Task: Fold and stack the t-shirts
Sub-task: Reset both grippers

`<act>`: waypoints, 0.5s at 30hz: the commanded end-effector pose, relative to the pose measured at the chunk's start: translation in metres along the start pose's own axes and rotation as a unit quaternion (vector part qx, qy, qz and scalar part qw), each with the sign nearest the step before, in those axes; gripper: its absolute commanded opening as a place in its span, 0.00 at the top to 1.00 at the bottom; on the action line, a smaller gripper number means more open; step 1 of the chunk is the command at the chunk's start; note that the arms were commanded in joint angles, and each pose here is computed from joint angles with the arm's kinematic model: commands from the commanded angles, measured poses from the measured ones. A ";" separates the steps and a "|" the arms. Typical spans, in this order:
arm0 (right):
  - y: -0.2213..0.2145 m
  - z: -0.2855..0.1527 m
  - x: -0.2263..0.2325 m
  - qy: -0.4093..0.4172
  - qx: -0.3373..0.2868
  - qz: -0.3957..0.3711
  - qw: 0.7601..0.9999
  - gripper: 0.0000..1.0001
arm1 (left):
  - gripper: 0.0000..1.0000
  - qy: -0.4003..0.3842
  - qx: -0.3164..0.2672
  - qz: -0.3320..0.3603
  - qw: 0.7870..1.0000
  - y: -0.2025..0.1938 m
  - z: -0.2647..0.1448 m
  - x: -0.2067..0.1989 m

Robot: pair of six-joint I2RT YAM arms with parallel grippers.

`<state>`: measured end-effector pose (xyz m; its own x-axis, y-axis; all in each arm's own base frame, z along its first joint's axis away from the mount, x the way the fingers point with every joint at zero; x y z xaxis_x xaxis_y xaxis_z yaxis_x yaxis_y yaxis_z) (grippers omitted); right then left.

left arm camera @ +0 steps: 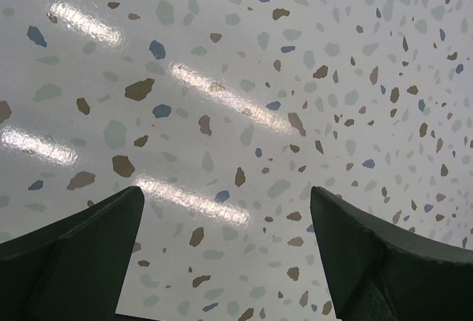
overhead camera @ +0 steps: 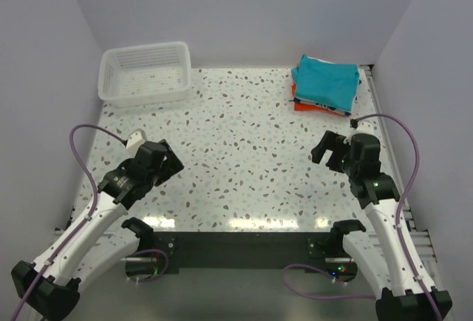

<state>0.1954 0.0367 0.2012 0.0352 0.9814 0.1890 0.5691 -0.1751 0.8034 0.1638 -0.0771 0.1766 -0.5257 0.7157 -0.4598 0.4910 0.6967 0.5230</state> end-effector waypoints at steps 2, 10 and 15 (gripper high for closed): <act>0.005 0.000 0.002 0.006 -0.019 0.005 1.000 0.01 | 0.00 0.011 -0.013 -0.014 1.000 0.003 0.001 0.004; 0.010 0.000 0.002 0.003 -0.044 0.013 0.999 0.01 | 0.00 0.012 -0.014 -0.021 1.000 0.004 -0.001 0.003; 0.010 0.000 0.001 0.003 -0.062 0.011 0.998 0.01 | 0.00 0.015 -0.015 -0.022 1.000 0.003 0.001 0.004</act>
Point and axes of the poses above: each gripper's point midway between its finger pads, its own z axis out along the fingers, its own x axis along the line the jaws close on, y = z × x, the point moved 6 cm from there along -z, back along the fingers, and after that the axes turned 10 degrees about -z, right-handed, at the moved point
